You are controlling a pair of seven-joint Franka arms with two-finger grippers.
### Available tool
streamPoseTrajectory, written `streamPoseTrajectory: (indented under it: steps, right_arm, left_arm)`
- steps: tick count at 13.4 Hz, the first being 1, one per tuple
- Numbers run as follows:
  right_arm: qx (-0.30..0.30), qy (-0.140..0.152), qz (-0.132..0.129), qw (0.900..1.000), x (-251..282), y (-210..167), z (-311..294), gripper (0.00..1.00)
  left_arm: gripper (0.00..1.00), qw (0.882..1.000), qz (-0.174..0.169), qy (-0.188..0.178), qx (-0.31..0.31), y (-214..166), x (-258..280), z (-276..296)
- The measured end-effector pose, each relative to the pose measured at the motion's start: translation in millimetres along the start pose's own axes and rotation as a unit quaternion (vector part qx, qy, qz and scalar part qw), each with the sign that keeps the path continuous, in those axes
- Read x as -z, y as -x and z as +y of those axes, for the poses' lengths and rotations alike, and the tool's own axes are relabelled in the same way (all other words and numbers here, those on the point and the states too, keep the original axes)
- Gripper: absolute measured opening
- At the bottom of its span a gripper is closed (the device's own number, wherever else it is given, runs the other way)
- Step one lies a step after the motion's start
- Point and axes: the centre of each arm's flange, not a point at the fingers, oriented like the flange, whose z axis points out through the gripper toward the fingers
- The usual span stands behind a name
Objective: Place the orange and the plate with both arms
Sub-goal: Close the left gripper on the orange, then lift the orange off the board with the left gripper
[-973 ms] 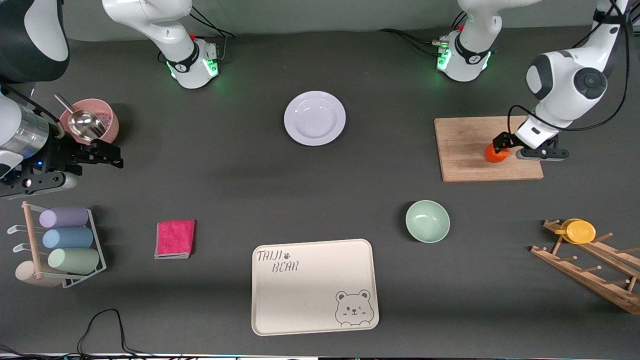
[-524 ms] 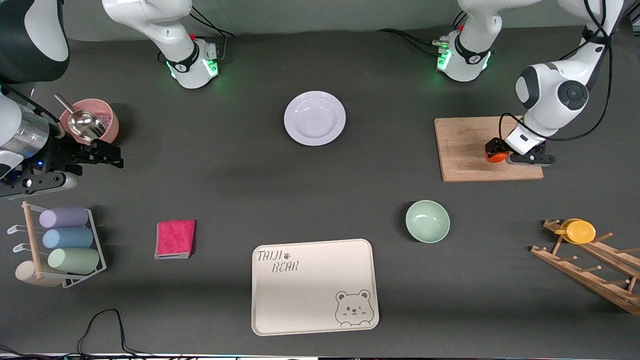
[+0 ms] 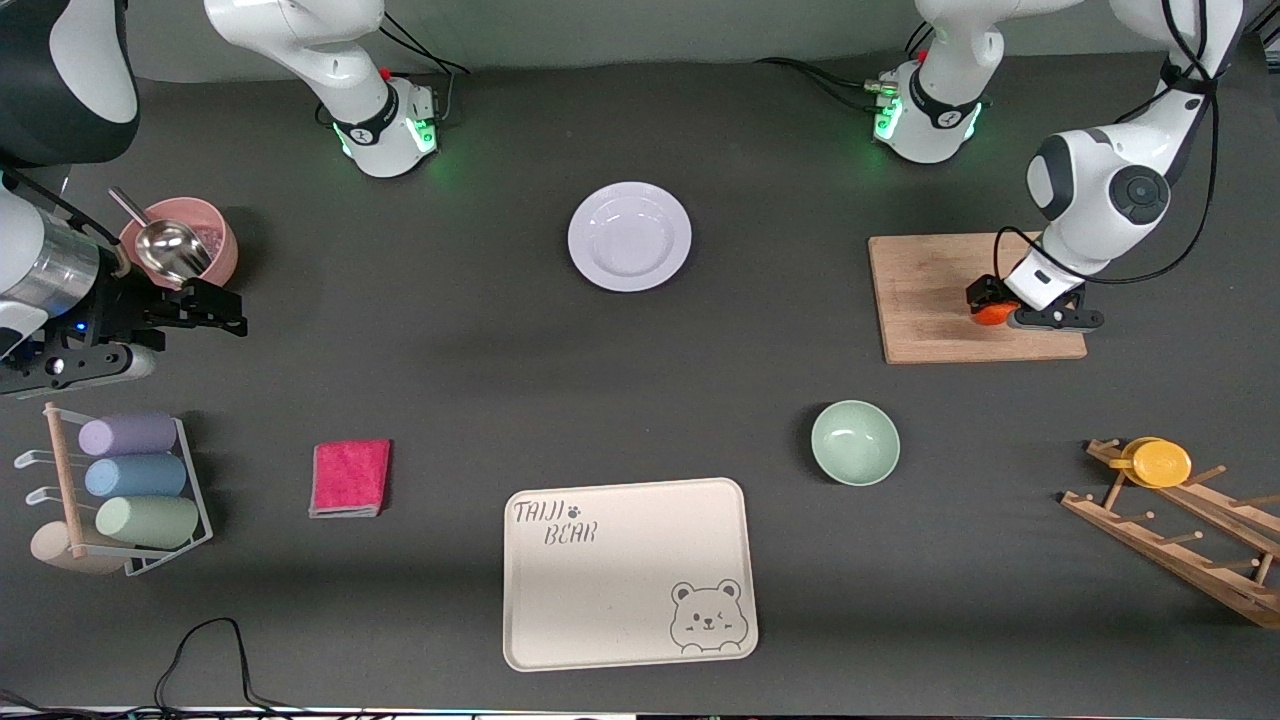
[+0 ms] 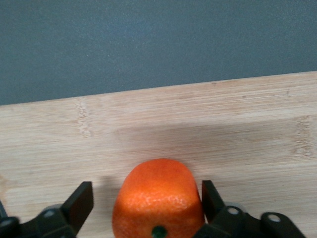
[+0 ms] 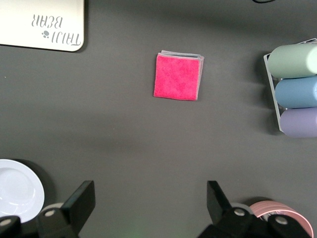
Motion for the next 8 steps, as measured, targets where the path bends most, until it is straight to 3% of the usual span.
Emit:
streamPoseTrajectory:
  steps: [1,3,4,8]
  right_arm:
    - [0.000,0.000,0.000,1.000,-0.1,0.0,0.0,1.00]
    - [0.000,0.000,0.000,1.000,-0.2,0.0,0.0,1.00]
    - [0.000,0.000,0.000,1.000,-0.2,0.0,0.0,1.00]
    - [0.000,0.000,-0.002,1.000,-0.7,0.3,-0.1,0.96]
  left_arm:
    - [0.94,1.000,0.000,0.000,0.000,0.2,-0.3,0.0]
    - [0.73,1.000,-0.001,0.000,0.001,0.6,-0.9,0.1]
    - [0.68,1.000,-0.003,0.001,0.003,0.8,-0.2,0.1]
    - [0.68,1.000,0.001,0.000,0.010,-8.1,8.3,2.4]
